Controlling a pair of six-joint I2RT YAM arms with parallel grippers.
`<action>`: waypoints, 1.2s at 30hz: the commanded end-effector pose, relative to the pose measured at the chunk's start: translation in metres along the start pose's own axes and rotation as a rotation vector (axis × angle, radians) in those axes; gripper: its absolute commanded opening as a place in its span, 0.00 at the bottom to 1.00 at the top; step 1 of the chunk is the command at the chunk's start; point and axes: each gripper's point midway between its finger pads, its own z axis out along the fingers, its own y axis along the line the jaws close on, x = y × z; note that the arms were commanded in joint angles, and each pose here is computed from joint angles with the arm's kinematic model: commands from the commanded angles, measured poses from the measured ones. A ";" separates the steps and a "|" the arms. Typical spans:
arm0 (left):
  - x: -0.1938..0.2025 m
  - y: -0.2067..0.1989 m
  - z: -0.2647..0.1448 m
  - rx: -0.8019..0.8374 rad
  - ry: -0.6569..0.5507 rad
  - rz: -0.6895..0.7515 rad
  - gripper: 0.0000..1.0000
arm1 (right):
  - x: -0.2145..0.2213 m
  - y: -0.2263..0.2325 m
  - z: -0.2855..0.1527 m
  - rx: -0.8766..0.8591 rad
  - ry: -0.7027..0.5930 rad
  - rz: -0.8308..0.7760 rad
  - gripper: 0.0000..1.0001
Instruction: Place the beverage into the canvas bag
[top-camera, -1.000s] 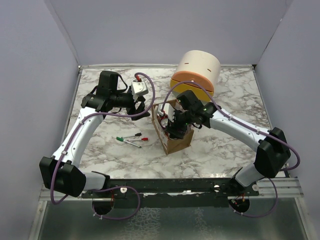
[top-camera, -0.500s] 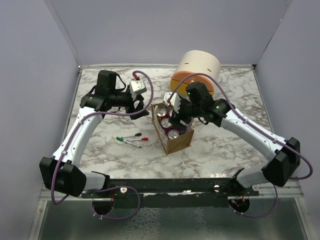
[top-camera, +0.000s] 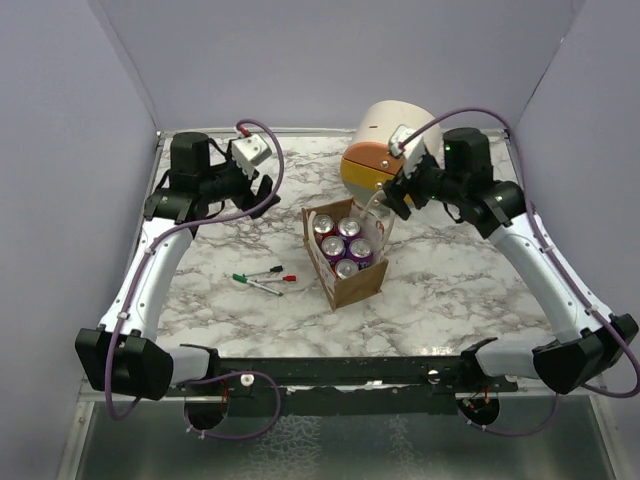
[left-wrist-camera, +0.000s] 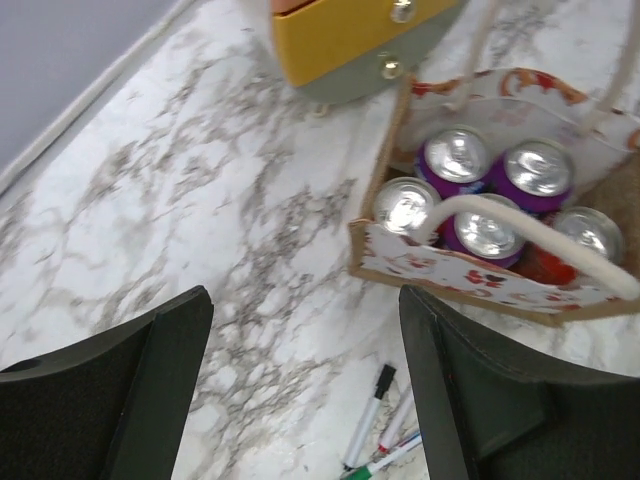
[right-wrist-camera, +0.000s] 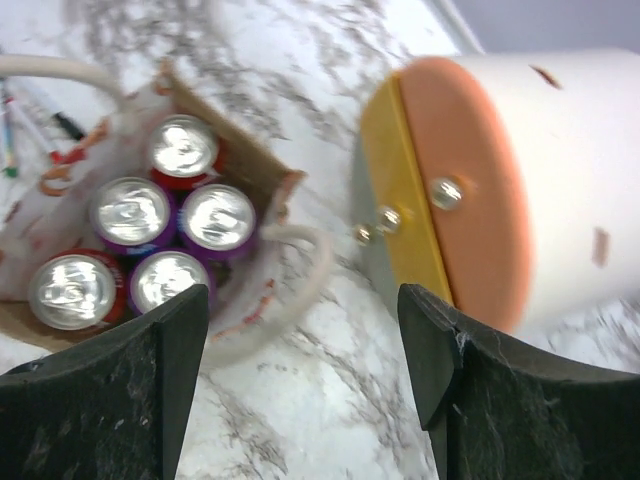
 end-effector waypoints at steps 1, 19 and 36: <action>-0.022 0.061 -0.032 -0.349 -0.055 -0.047 0.79 | 0.002 -0.062 -0.045 0.253 -0.046 0.143 0.76; -0.004 0.133 -0.093 -0.819 -0.076 -0.188 0.99 | 0.068 -0.156 -0.113 0.703 -0.015 0.354 1.00; -0.043 0.109 -0.106 -0.732 -0.253 -0.170 0.99 | 0.075 -0.140 -0.156 0.858 -0.083 0.348 1.00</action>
